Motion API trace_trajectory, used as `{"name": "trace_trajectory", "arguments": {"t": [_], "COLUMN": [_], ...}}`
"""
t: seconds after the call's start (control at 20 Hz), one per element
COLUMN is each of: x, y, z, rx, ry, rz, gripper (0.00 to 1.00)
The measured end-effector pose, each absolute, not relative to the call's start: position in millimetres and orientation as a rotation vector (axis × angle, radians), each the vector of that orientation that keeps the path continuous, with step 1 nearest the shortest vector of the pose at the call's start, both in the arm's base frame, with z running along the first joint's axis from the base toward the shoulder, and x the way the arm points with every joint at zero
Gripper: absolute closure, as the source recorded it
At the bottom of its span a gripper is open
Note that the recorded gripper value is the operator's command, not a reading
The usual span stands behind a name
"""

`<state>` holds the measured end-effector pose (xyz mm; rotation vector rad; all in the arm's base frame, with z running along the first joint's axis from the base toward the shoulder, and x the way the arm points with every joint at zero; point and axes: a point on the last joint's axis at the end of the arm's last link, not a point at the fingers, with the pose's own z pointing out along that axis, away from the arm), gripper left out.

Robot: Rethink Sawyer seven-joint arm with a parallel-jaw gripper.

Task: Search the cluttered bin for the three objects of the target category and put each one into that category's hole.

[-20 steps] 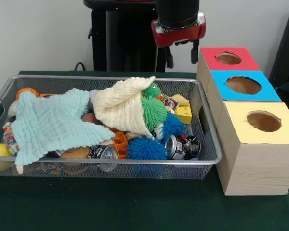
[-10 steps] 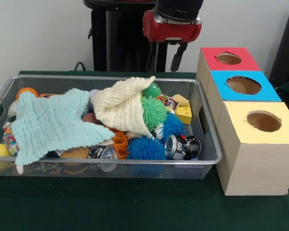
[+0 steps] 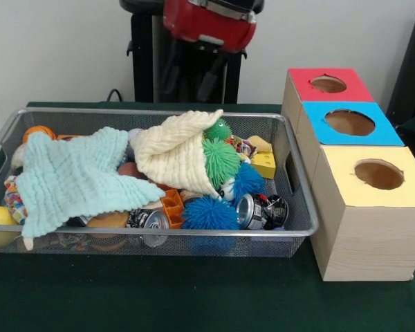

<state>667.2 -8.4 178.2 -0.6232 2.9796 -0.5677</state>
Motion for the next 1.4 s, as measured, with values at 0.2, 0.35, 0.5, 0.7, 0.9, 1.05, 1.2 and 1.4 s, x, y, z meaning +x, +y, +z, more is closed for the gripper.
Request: {"name": "trace_trajectory", "arguments": {"t": [0.2,0.35,0.5,0.7,0.9,1.05,1.2,1.4], "x": [676,677,675,668,663,661,657,650], "y": [-50,-81,-122,-177,-203,-219,-228,-228], "z": [184,186,184,177,169,162,153,138], "rx": [-0.569,-0.514,-0.444,-0.372,-0.349,-0.324,-0.252,-0.090], "ry": [2.964,2.970,2.973,2.960,2.942,2.926,2.944,3.003], "rz": [-0.631,-0.651,-0.669,-0.696,-0.701,-0.687,-0.616,-0.437], "gripper": [0.00,0.00,0.00,0.00,0.00,0.00,0.00,0.00]}}
